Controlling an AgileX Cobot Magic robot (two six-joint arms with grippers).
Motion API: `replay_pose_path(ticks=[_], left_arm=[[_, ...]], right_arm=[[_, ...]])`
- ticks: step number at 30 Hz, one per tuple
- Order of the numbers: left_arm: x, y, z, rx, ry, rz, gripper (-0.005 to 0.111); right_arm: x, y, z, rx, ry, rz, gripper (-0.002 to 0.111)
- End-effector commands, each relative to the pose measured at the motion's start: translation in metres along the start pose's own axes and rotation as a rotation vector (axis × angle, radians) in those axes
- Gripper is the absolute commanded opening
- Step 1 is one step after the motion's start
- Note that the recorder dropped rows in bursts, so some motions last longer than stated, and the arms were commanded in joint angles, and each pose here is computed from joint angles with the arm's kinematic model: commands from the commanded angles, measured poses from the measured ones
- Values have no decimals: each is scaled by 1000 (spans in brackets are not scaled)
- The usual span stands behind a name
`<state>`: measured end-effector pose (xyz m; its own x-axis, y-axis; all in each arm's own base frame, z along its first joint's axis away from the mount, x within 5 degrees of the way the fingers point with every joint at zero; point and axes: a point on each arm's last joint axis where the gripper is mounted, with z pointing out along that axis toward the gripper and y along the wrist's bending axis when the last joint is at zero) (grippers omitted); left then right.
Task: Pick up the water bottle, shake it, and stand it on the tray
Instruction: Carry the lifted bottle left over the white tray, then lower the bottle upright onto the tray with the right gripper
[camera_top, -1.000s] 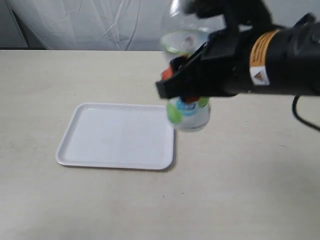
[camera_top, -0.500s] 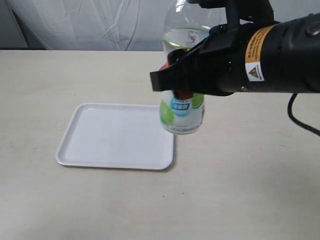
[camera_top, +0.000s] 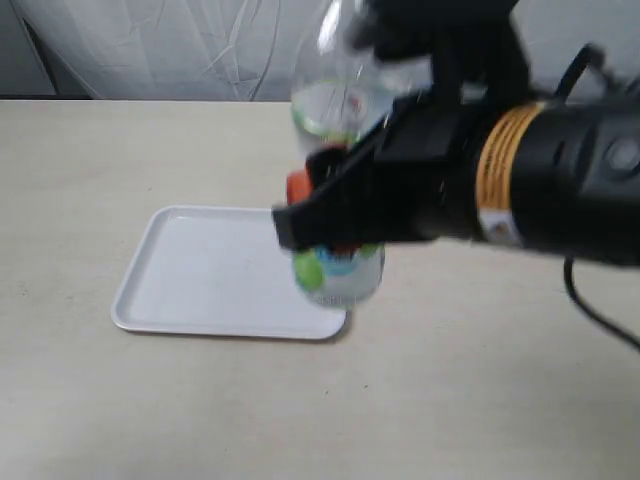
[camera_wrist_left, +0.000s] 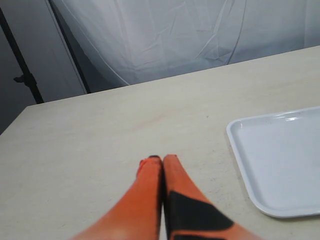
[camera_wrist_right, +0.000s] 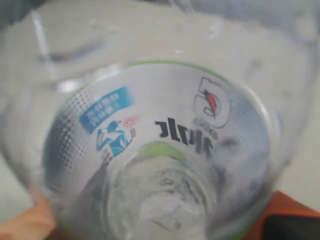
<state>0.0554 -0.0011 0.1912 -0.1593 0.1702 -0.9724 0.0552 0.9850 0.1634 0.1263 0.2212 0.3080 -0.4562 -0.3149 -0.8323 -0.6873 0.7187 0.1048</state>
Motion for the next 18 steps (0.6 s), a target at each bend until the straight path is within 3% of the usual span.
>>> replay_pose_path(ticks=[1, 6, 12, 15, 18], left_arm=[[0, 0, 0, 0, -9, -6, 0], [0, 0, 0, 0, -9, -6, 0], [0, 0, 0, 0, -9, -6, 0], [0, 0, 0, 0, -9, -6, 0], [0, 0, 0, 0, -9, -6, 0]], right_arm=[[20, 5, 12, -37, 43, -29, -1], [-26, 13, -15, -101, -178, -109, -1], [-6, 21, 33, -136, -112, -237, -1], [0, 16, 63, -199, -85, -167, -1], [0, -6, 89, -175, -57, 39, -1]])
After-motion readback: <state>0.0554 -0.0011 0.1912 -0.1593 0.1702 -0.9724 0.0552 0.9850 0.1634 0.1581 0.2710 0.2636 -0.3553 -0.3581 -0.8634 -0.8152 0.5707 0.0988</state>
